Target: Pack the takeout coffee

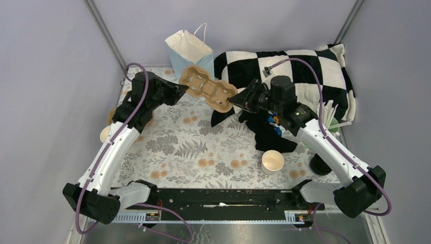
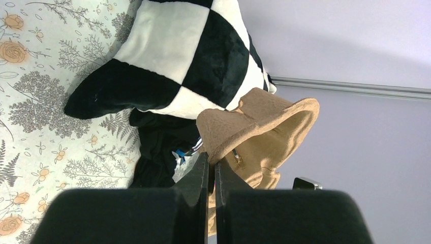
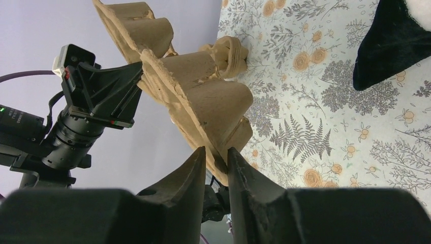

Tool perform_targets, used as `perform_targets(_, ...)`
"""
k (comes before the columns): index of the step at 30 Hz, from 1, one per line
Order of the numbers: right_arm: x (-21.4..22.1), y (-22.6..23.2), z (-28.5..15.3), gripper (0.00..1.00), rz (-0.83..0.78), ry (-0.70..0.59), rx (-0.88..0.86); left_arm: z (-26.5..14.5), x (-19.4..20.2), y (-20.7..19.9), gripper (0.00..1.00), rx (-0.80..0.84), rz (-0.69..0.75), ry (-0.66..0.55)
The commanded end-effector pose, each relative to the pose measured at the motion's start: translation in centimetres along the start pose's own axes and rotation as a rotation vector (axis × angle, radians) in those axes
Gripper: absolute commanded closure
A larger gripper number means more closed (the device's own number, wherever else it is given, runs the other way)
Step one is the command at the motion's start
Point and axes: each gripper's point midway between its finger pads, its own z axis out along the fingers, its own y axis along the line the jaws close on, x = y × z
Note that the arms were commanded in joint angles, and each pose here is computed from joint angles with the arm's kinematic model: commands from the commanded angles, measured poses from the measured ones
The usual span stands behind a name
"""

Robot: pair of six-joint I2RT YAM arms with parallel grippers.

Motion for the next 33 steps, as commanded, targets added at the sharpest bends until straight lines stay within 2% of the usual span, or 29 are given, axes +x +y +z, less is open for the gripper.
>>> perform_targets(1,-0.6,1.0,0.1,0.76,-0.026,-0.048,-0.037,-0.5,0.0,-1.8,1.00,0.068,-0.036,0.012)
perform_targets(4,-0.9,1.0,0.0,0.97,-0.035,-0.064,-0.026,-0.3,0.3,-1.6,1.00,0.065,-0.040,0.025)
perform_targets(5,-1.3,1.1,-0.2,1.00,-0.044,-0.080,-0.022,-0.2,0.3,-1.6,1.00,0.061,-0.027,0.026)
perform_targets(6,-1.6,1.3,-0.5,1.00,-0.054,-0.095,-0.014,-0.3,0.2,-1.5,0.93,0.055,-0.005,0.019)
perform_targets(9,-2.5,1.4,-1.8,1.00,-0.106,-0.136,0.034,-0.6,-1.2,-0.7,0.50,0.000,0.090,-0.048)
perform_targets(11,-3.5,1.4,-3.3,1.00,-0.161,-0.187,0.080,-0.7,-2.5,-0.6,0.28,-0.024,0.160,-0.086)
perform_targets(13,-5.0,1.5,-5.5,1.00,-0.224,-0.269,0.126,-0.4,-4.1,-1.7,0.16,-0.015,0.265,-0.145)
perform_targets(15,-6.1,1.6,-7.5,1.00,-0.290,-0.334,0.167,0.3,-5.5,-3.1,0.08,-0.009,0.371,-0.185)
perform_targets(22,-8.7,2.2,-13.6,1.00,-0.493,-0.470,0.294,4.5,-11.8,-7.0,0.04,-0.081,0.639,-0.383)
perform_targets(25,-9.4,2.1,-15.4,1.00,-0.531,-0.516,0.338,7.0,-14.5,-7.2,0.04,-0.166,0.677,-0.458)
perform_targets(30,-9.8,1.4,-16.1,1.00,-0.554,-0.533,0.384,11.8,-17.1,-7.3,0.05,-0.243,0.789,-0.519)
perform_targets(33,-9.8,1.3,-15.7,1.00,-0.573,-0.517,0.393,14.2,-18.3,-7.4,0.09,-0.260,0.835,-0.539)
